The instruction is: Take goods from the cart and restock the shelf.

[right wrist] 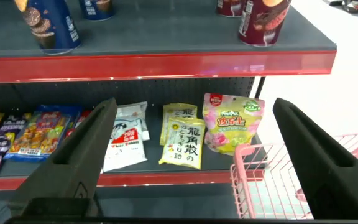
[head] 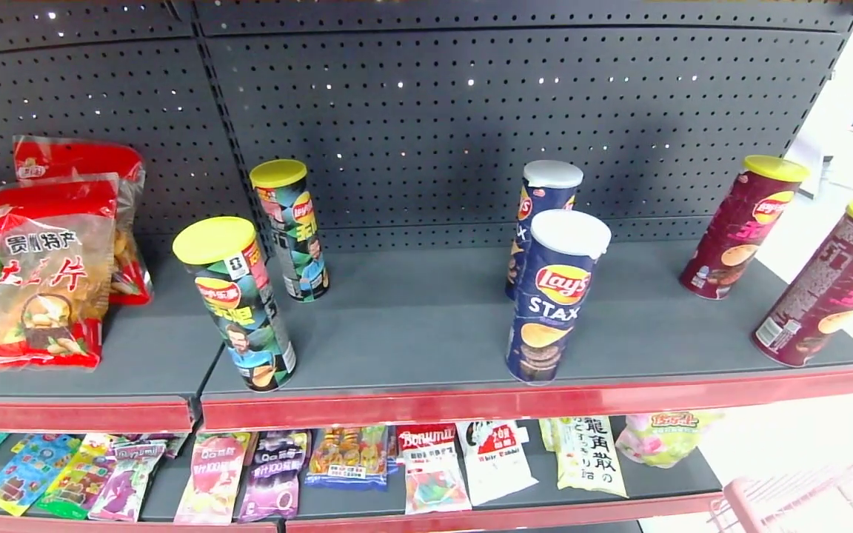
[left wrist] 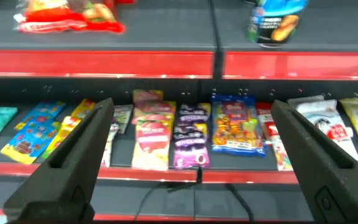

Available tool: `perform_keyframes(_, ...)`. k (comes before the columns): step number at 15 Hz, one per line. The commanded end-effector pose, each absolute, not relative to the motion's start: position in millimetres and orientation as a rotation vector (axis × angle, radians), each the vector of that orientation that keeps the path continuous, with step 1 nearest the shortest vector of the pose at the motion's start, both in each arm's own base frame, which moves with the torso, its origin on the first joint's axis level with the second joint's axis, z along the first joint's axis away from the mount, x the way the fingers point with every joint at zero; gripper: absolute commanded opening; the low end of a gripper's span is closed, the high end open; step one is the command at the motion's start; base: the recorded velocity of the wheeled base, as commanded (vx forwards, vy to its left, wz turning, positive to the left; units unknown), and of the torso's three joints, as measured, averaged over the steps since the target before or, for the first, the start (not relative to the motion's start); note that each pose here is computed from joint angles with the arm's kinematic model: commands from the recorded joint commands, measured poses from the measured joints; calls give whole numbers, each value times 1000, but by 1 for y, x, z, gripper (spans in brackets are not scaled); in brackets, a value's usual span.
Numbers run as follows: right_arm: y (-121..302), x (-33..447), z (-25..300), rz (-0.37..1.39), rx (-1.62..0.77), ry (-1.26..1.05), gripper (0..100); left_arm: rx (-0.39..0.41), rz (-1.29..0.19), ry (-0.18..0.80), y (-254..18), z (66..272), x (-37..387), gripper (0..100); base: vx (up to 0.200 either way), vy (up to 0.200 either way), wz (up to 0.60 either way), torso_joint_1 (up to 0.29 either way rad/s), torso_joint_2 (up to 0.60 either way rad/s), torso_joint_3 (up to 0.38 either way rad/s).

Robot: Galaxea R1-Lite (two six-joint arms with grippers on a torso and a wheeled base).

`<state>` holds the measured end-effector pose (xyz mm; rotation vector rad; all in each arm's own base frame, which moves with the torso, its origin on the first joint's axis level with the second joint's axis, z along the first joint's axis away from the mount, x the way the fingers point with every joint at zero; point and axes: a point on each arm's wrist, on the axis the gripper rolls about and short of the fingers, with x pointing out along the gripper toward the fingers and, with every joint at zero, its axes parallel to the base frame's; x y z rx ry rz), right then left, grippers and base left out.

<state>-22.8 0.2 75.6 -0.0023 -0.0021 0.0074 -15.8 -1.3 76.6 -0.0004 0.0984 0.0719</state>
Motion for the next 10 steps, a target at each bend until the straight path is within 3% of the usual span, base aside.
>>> perform_keyframes(1,0,-23,76,8,-3,-2,100,-1,72,98,-1,77,-16,100,0,0,0,0,0,0)
perform_keyframes(10,0,-23,76,8,0,-2,100,-4,74,98,-1,77,-16,100,0,0,0,0,0,0)
